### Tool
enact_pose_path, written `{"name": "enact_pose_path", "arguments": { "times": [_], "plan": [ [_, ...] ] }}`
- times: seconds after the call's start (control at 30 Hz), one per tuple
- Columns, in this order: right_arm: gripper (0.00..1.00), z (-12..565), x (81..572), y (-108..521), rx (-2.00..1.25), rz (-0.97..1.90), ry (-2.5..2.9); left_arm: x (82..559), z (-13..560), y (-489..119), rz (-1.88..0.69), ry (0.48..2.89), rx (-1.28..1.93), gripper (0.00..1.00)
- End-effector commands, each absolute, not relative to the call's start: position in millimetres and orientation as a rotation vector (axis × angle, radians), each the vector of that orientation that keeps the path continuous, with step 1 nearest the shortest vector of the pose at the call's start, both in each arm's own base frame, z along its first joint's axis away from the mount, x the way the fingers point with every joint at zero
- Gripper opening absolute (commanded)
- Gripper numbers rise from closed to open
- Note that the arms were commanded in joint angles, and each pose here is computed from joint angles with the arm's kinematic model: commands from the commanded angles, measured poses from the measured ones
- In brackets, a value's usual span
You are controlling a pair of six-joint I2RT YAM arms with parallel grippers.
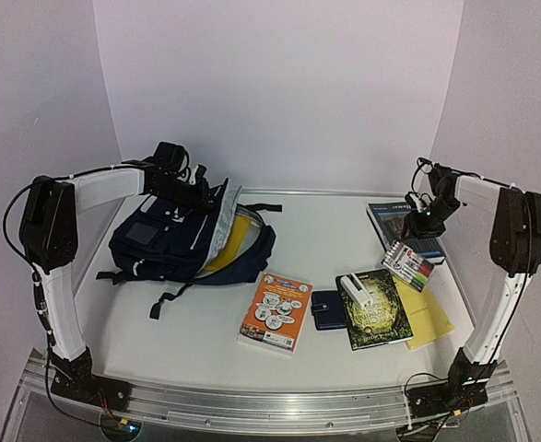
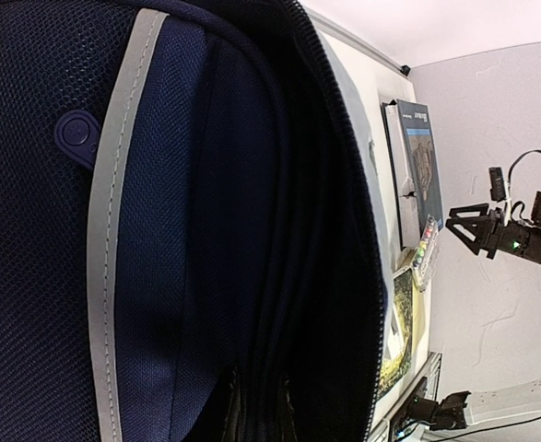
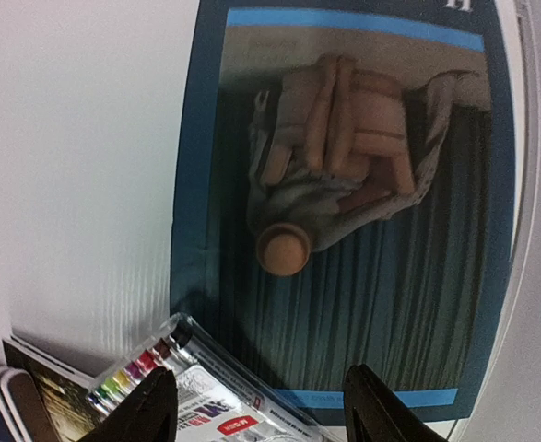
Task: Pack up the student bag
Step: Move the stationery to the center of the board.
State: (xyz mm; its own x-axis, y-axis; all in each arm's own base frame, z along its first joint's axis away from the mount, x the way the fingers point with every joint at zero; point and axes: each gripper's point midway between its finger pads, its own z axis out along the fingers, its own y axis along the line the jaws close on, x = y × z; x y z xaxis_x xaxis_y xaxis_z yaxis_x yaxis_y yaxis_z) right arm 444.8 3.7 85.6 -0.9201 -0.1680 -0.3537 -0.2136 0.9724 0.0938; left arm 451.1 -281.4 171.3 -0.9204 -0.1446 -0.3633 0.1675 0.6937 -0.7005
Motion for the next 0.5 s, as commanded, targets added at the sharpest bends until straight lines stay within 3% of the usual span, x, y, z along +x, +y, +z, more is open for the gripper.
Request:
{"name": "enact_pose_path", "arguments": {
  "times": [0.0,0.27,0.47],
  "plan": [
    [0.56,58,414,8,-0.374,0.227,2.875,458,185,-274,-1.074,2.457,0.021,0.14],
    [0.44,60,379,27,-0.400,0.404,2.926,458,185,-274,-1.080,2.455,0.021,0.13],
    [0.43,74,343,37,-0.477,0.494,2.953,458,187,-275,-1.083,2.448,0.025,0.13]
  ]
}}
